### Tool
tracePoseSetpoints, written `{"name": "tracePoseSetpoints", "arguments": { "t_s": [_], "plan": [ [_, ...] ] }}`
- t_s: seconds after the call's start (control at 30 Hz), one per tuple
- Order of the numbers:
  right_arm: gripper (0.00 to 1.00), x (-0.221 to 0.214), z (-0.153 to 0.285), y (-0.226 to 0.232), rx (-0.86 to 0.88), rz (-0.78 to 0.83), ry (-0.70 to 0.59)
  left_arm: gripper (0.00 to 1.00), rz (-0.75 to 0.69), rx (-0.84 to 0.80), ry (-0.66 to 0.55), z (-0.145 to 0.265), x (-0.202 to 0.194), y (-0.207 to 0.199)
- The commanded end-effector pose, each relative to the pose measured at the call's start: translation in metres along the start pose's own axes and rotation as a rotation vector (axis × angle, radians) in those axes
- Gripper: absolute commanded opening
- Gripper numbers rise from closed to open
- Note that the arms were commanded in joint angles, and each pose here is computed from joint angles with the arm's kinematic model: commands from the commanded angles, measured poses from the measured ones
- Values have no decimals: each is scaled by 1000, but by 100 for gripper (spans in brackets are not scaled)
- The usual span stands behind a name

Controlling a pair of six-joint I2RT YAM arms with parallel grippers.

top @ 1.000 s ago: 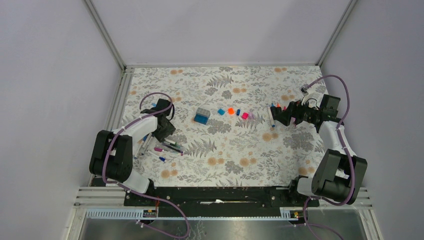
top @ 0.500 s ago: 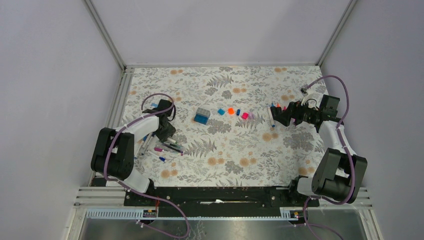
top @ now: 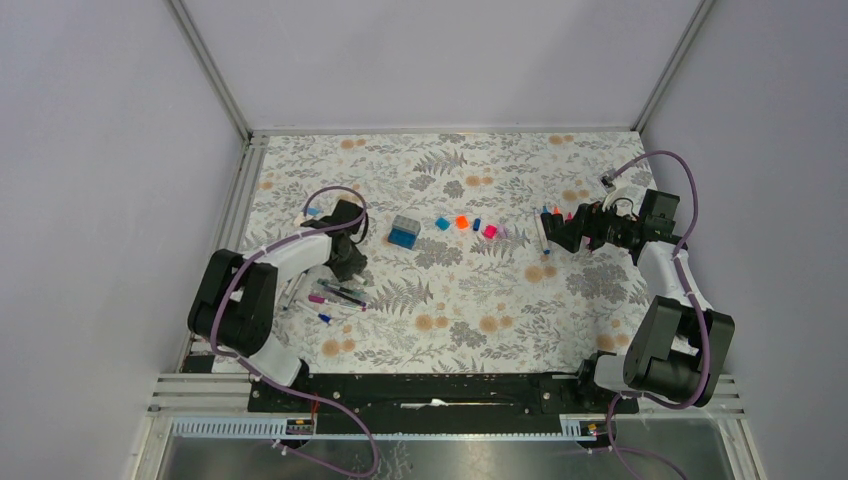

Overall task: Open the pen caps
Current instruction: Pick up the pen from the center of the board.

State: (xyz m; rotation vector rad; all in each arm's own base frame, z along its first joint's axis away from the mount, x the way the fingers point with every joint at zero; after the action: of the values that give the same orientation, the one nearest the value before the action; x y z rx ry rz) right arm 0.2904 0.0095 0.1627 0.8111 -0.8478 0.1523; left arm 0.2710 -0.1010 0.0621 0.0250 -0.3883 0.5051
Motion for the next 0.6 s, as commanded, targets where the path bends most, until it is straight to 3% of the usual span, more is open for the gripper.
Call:
{"name": "tracePoseSetpoints", "arguments": {
  "t_s": [0.0,0.13,0.33,0.57],
  "plan": [
    [91,13,2,5,26,46,-23,30,-52,-57,19,-2,-4,-22],
    [91,14,3,6,27,46,-21,30,-122,-56,35,-4,-13,-33],
    [91,15,4,7,30,50,-23,8,-197,-47,47,-8,-22,-42],
    [93,14,4,11,56,37,-19,0,-310,-56,15,5,-25,-52]
  ]
}}
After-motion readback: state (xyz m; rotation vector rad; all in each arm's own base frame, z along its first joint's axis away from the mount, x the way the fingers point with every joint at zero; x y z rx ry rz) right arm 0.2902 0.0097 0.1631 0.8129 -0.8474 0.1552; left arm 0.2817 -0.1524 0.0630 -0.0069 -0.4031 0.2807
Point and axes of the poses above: each gripper's point midway between its finger pads, its own z axis back along the fingers, its own y axis along the line the jaws close on, x = y × z, the point moved 5 cm from there along z, back along the fingers, and after that the axes turned 10 degrees about -z, right-handed, at the moved point
